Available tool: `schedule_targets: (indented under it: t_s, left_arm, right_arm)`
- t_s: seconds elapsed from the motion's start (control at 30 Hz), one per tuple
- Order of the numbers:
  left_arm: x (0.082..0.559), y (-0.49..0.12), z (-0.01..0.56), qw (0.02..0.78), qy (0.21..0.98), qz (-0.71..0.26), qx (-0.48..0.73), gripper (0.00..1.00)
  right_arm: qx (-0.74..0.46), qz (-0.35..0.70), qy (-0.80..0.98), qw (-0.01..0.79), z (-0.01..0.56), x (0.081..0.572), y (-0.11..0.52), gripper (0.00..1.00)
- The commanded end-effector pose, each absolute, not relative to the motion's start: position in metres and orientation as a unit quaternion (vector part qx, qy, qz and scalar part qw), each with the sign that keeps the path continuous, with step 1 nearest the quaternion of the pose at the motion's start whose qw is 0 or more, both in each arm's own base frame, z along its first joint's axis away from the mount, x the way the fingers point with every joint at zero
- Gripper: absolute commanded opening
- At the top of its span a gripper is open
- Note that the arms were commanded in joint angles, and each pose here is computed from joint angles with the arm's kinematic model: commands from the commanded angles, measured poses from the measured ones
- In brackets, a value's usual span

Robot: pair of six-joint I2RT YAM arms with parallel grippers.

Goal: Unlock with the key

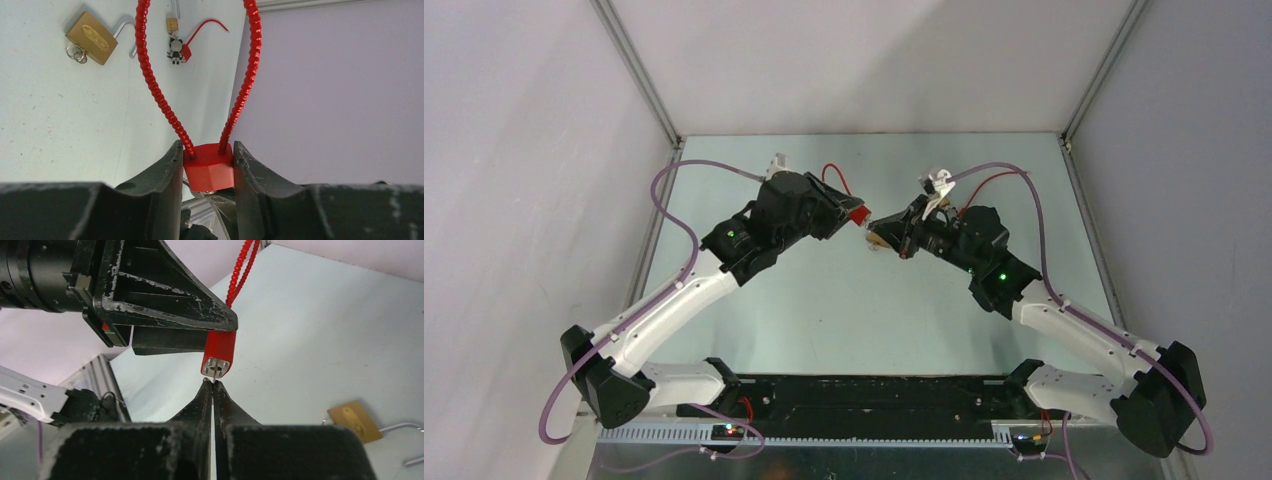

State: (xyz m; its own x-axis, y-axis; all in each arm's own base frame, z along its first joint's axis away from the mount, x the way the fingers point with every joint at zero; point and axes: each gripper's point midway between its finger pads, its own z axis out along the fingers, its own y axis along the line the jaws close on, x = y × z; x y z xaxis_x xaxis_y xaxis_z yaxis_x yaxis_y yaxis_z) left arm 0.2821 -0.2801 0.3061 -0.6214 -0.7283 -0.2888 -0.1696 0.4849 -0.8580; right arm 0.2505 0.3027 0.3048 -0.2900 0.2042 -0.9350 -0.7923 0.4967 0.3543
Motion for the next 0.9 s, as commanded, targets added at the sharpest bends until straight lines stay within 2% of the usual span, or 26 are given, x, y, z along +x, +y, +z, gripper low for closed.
schedule_targets:
  t_s: [0.0,0.1,0.4,0.5,0.73,0.87]
  left_arm:
    - [0.28,-0.285,0.335,0.34,0.777,-0.458,-0.267,0.0]
    - [0.278,-0.287,0.337,0.34,0.778,-0.461,-0.259,0.0]
    - [0.266,-0.299,0.349,0.335,0.776,-0.482,-0.23,0.0]
    - [0.264,-0.298,0.352,0.34,0.774,-0.483,-0.226,0.0]
    - [0.262,-0.302,0.341,0.327,0.779,-0.481,-0.235,0.0]
    - [0.261,-0.306,0.344,0.323,0.776,-0.492,-0.227,0.0]
  right_arm:
    - [-0.29,0.372,0.627,0.62,0.331,0.254,0.301,0.0]
    - [-0.288,0.369,0.63,0.619,0.331,0.256,0.302,0.0]
    - [-0.174,0.538,0.633,0.528,0.348,0.265,0.313,0.0]
    - [-0.178,0.522,0.633,0.544,0.349,0.271,0.312,0.0]
    - [-0.239,0.405,0.615,0.633,0.349,0.276,0.309,0.0]
    - [-0.19,0.495,0.597,0.603,0.364,0.281,0.304,0.0]
